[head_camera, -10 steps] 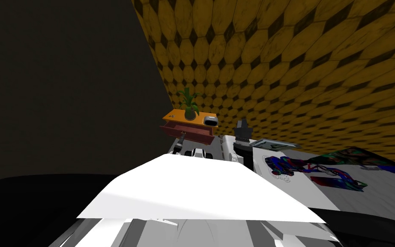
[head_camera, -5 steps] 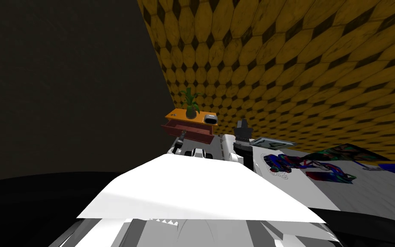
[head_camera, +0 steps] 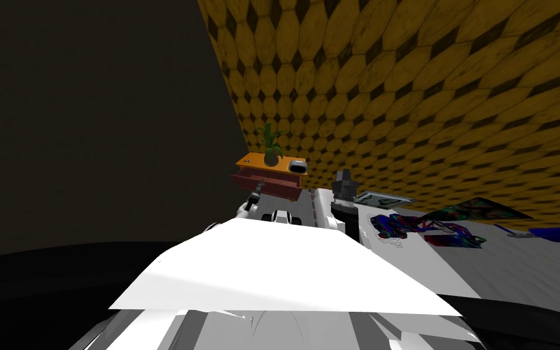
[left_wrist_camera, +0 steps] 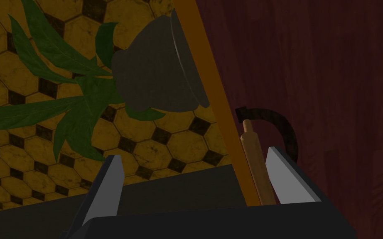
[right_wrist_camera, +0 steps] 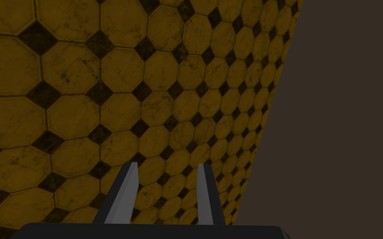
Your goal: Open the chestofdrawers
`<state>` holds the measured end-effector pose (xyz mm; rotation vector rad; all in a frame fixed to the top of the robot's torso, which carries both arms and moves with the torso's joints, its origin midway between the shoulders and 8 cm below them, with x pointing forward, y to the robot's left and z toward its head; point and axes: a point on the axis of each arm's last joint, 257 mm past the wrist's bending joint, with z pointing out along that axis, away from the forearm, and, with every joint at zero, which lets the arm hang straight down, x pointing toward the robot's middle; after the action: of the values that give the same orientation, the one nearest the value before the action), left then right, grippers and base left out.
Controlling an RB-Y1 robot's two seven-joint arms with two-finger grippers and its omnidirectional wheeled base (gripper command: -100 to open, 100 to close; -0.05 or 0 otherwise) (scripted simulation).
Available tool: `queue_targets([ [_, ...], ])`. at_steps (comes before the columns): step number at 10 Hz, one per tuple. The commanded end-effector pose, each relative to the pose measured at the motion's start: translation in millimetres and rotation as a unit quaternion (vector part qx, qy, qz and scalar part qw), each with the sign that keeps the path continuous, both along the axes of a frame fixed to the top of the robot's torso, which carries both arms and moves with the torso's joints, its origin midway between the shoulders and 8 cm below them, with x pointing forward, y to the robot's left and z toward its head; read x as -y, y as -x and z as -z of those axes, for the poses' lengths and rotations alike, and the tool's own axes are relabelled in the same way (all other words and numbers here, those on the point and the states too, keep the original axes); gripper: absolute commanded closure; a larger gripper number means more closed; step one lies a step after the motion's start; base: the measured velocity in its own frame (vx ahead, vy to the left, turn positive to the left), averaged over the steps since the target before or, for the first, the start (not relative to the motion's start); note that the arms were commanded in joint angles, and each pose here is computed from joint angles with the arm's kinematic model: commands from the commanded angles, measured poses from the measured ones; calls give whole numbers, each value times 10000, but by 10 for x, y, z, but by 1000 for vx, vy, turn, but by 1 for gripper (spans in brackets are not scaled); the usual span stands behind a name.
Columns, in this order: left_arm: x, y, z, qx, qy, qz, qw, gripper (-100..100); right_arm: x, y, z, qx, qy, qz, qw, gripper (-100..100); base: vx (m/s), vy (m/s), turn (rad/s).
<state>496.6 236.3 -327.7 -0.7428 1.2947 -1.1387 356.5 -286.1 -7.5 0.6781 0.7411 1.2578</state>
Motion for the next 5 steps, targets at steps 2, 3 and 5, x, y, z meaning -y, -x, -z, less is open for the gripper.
queue_targets([
  [2, -30, -212, -134, 15, 8, -2, 10000, -100, 0, 0, 0, 0, 0, 0, 10000, 0, -63, -6, -2],
  [3, -30, -212, -134, 15, 8, -2, 10000, -100, 0, 0, 0, 0, 0, 0, 10000, 0, -20, -2, 5],
  [5, -32, -227, -109, -49, 13, -5, 10000, -100, 0, 0, 0, 0, 0, 0, 10000, 0, -26, -5, -3],
])
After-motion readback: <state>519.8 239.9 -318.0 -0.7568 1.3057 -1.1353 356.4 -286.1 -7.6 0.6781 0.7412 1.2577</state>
